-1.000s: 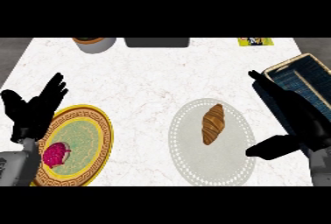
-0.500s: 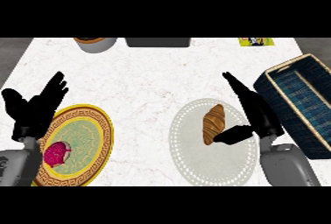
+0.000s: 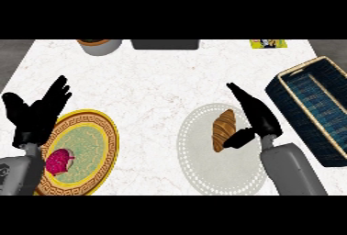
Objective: Pick the croissant from the placemat and place it in the basket
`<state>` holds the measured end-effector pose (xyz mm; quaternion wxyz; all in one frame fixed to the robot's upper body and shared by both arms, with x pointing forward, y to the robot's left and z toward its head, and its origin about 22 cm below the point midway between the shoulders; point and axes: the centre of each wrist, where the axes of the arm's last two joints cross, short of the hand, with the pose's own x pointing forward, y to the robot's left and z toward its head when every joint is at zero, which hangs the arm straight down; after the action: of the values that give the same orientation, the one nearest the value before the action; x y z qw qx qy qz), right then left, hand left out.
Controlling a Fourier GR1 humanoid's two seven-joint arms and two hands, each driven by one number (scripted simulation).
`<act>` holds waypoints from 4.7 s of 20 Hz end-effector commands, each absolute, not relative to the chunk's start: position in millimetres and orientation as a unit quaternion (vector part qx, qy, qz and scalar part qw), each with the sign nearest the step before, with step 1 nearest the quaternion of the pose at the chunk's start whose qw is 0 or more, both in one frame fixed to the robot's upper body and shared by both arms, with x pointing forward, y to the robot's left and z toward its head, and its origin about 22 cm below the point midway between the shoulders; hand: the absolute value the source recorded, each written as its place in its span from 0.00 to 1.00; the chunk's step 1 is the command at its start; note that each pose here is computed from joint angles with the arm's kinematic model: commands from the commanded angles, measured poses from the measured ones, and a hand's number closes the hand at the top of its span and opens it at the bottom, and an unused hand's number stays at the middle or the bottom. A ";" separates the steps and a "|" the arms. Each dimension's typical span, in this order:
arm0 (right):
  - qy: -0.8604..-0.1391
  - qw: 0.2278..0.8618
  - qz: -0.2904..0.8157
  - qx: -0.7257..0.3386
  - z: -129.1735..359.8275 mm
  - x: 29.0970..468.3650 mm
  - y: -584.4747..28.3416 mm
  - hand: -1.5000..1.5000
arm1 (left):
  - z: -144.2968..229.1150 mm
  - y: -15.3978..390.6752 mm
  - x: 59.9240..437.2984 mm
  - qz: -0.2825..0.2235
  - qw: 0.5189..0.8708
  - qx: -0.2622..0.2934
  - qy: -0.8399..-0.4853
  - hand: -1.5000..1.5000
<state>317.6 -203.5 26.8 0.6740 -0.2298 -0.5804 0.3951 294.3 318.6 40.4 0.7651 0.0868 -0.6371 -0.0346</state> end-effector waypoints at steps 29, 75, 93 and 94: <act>-0.565 0.660 0.439 -0.229 -10.8 297.3 -170.8 0.00 | 21.7 299.6 298.3 -0.029 0.765 0.093 -0.637 0.50; -0.570 0.610 -0.040 -0.549 235.4 414.8 0.7 1.00 | 43.4 300.5 308.4 -0.046 0.764 0.085 -0.638 0.50; -0.468 0.555 -0.107 -0.679 313.8 465.3 -110.6 1.00 | 31.0 306.4 288.1 -0.040 0.762 0.085 -0.640 0.50; -0.458 0.544 -0.120 -0.692 323.3 464.8 -109.0 1.00 | 44.7 313.8 292.3 -0.035 0.761 0.086 -0.642 0.50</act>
<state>462.1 -94.6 306.9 0.5177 -0.6680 -0.5319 -0.0541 294.4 311.4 39.6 0.7631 0.0831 -0.6396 -0.0404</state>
